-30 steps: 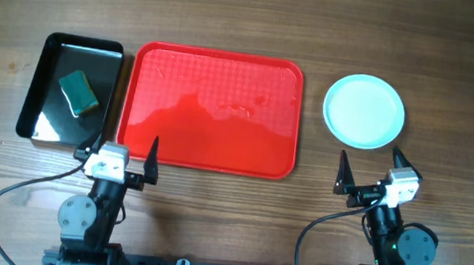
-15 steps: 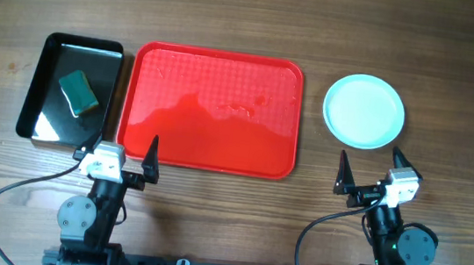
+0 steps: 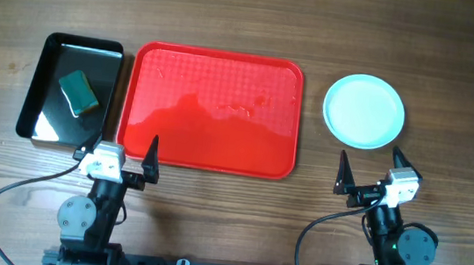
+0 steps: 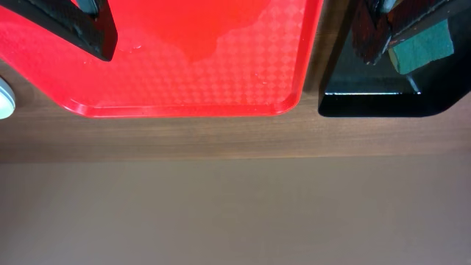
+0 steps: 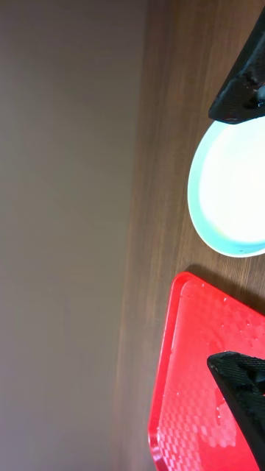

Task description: Clean dirty plates on tray and stack at the side

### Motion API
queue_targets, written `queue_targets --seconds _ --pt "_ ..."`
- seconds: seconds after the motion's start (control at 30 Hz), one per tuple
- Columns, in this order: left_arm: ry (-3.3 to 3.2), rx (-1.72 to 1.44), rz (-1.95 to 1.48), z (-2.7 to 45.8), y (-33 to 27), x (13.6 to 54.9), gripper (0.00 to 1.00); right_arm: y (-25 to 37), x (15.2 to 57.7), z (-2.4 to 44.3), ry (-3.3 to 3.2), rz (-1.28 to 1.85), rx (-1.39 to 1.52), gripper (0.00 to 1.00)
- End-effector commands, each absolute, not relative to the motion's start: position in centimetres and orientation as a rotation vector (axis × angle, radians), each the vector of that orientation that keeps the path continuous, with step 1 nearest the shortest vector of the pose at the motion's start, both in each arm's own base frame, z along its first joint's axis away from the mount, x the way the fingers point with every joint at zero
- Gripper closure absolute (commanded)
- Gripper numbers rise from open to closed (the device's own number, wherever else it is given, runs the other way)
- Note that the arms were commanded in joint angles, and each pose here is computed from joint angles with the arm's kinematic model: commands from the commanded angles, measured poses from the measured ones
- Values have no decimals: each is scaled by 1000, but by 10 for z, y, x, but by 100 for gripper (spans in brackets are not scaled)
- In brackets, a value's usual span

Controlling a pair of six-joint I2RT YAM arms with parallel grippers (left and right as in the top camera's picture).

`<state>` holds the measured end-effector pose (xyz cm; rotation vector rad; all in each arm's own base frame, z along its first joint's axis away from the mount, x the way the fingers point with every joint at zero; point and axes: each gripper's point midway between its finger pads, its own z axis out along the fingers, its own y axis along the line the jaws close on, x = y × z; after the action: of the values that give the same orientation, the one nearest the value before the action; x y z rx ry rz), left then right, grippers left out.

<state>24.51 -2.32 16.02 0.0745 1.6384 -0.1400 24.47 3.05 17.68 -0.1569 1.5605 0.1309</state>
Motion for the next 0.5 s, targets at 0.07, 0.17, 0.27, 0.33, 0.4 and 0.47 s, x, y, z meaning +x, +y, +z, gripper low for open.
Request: queue_targets --seconds 0.07,0.17,0.27,0.33,0.4,0.47 --pt "1633 63 -150 160 -23 245 0 34 244 177 1554 153 -165 0" --pt "1633 63 -150 160 -23 245 0 34 244 177 1556 152 -165 0" --pt "1633 63 -150 160 -23 245 0 34 244 177 1556 153 -165 0" --pt "1633 63 -150 160 -23 245 0 34 244 177 1556 153 -166 0" --pt "1633 63 -150 160 -23 245 0 34 244 177 1556 153 -166 0" --pt "1633 63 -150 160 -23 245 0 34 244 177 1556 153 -166 0"
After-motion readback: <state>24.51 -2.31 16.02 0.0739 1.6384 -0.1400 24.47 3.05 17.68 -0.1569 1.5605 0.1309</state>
